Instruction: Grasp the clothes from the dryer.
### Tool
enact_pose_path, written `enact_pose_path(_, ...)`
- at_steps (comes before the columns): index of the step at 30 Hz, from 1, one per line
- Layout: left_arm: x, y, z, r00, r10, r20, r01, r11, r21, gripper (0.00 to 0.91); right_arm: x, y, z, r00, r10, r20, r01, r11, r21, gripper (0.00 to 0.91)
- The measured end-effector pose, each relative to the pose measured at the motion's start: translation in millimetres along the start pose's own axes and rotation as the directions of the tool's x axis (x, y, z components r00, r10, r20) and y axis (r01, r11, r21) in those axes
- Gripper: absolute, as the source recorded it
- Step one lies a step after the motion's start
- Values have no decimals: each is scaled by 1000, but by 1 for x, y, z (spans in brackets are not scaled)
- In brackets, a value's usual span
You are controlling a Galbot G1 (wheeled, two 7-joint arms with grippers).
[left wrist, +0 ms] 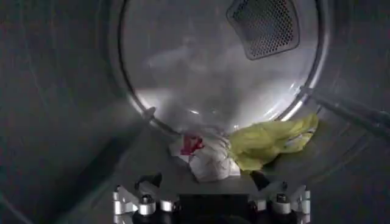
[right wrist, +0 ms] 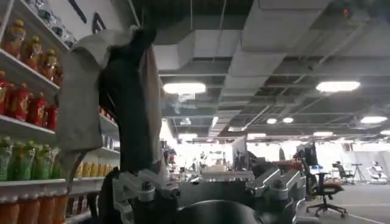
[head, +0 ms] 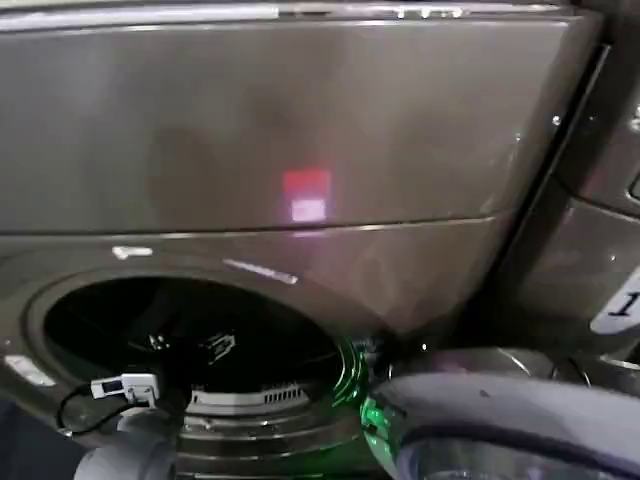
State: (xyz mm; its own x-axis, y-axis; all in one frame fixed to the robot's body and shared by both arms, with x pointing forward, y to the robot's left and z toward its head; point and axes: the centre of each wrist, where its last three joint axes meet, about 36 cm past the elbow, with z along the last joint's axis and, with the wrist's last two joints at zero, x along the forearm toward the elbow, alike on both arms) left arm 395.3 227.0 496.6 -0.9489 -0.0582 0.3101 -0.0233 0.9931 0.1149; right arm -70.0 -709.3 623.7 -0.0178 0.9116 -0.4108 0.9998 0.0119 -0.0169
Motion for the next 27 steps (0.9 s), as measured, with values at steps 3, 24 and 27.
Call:
enact_pose_path(3, -29, 0, -2, 1000, -7, -14, 7, 1000, 2, 907, 0, 3, 1, 1000, -6, -1, 6, 1000, -1, 907)
enact_pose_path(24, -248, 9, -37, 990, -50, 133, 57, 997, -51, 907, -4, 7, -6, 1000, -18, 10, 18, 1000, 1, 907)
enact_pose_path(27, -272, 10, -46, 988, -51, 146, 60, 996, -63, 907, -4, 5, -6, 1000, -14, 10, 14, 1000, 3, 907)
